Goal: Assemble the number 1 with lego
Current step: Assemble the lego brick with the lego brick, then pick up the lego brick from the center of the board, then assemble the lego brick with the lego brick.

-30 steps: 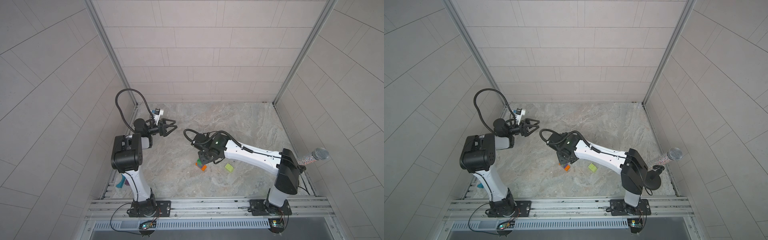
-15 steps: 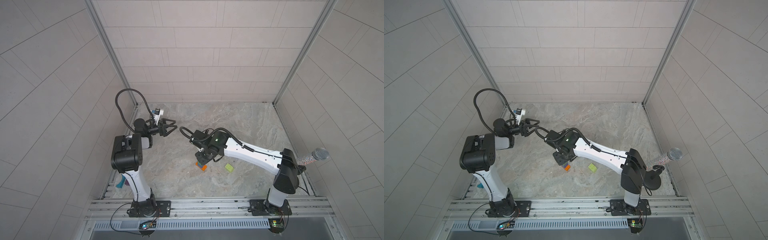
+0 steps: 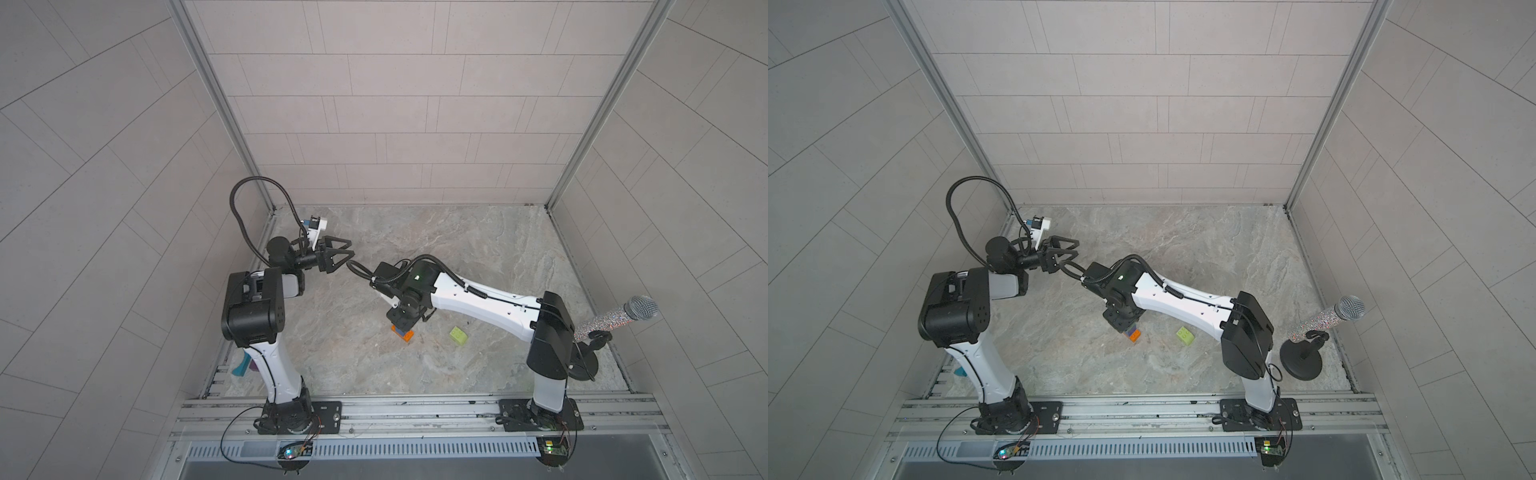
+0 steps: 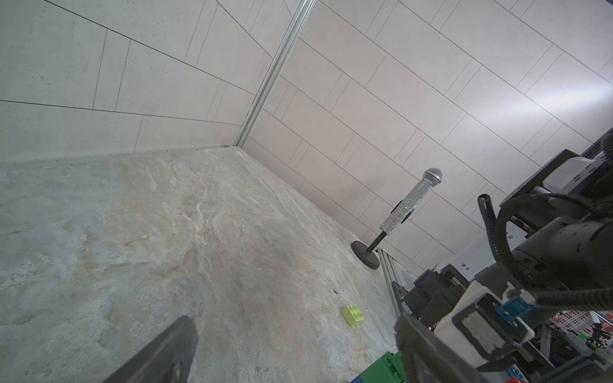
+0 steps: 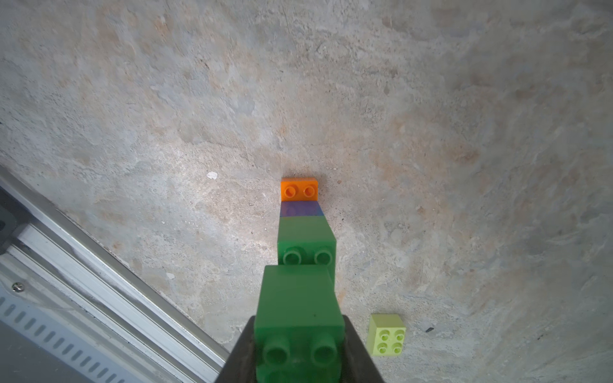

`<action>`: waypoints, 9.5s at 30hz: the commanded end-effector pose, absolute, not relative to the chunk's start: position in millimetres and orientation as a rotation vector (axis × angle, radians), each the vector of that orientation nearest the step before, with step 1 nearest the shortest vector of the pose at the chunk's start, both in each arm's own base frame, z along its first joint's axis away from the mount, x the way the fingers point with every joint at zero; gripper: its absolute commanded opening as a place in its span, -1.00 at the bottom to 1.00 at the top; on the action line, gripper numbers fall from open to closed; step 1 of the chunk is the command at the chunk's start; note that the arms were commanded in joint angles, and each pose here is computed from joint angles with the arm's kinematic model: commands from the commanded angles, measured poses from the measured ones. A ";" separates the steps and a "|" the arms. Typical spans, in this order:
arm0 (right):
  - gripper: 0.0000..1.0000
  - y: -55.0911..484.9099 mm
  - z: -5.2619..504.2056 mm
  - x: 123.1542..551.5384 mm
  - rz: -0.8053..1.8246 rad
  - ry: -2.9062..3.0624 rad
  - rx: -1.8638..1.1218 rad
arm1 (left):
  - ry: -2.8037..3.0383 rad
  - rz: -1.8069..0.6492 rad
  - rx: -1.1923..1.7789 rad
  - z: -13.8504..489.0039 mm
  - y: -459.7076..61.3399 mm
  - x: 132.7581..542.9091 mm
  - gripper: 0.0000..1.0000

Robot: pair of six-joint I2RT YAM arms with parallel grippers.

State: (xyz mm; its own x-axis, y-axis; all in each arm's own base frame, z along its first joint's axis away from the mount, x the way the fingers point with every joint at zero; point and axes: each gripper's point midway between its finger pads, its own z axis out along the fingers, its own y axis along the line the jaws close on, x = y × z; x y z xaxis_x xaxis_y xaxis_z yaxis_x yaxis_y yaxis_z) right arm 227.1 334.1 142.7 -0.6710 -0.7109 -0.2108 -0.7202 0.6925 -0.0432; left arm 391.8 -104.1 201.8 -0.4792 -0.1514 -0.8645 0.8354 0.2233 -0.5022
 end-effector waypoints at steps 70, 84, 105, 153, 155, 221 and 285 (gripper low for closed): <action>-0.61 328.2 91.2 221.8 -0.099 2.884 -0.975 | 1.588 -1.396 0.721 214.4 -102.4 388.7 1.00; 0.95 348.2 207.9 231.3 0.221 2.541 -1.018 | 1.595 -1.392 0.720 215.0 -93.9 388.7 1.00; 0.83 171.4 49.9 212.1 -0.156 2.861 -0.677 | 1.603 -1.386 0.696 214.6 -87.3 390.4 1.00; -0.88 281.4 198.4 188.3 0.297 2.746 -0.791 | 1.595 -1.401 0.717 217.8 -98.1 391.4 1.00; -0.88 294.1 196.9 190.9 0.281 2.732 -0.821 | 1.593 -1.402 0.726 219.4 -99.4 389.9 1.00; -0.93 332.2 148.6 223.5 -0.094 2.816 -1.006 | 1.580 -1.387 0.739 227.4 -99.4 387.8 1.00; -0.97 309.0 217.7 230.4 0.231 2.917 -1.020 | 1.593 -1.416 0.725 221.6 -105.4 393.6 1.00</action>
State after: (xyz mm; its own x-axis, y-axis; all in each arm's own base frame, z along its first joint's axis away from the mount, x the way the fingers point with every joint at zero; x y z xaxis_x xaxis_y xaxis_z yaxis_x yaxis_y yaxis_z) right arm 241.2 319.1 180.9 -0.7862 -0.6168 -0.0377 -0.6179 0.7842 0.0570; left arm 398.6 -101.9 214.5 -0.4968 -0.1585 -0.8533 0.8256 0.2167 -0.5210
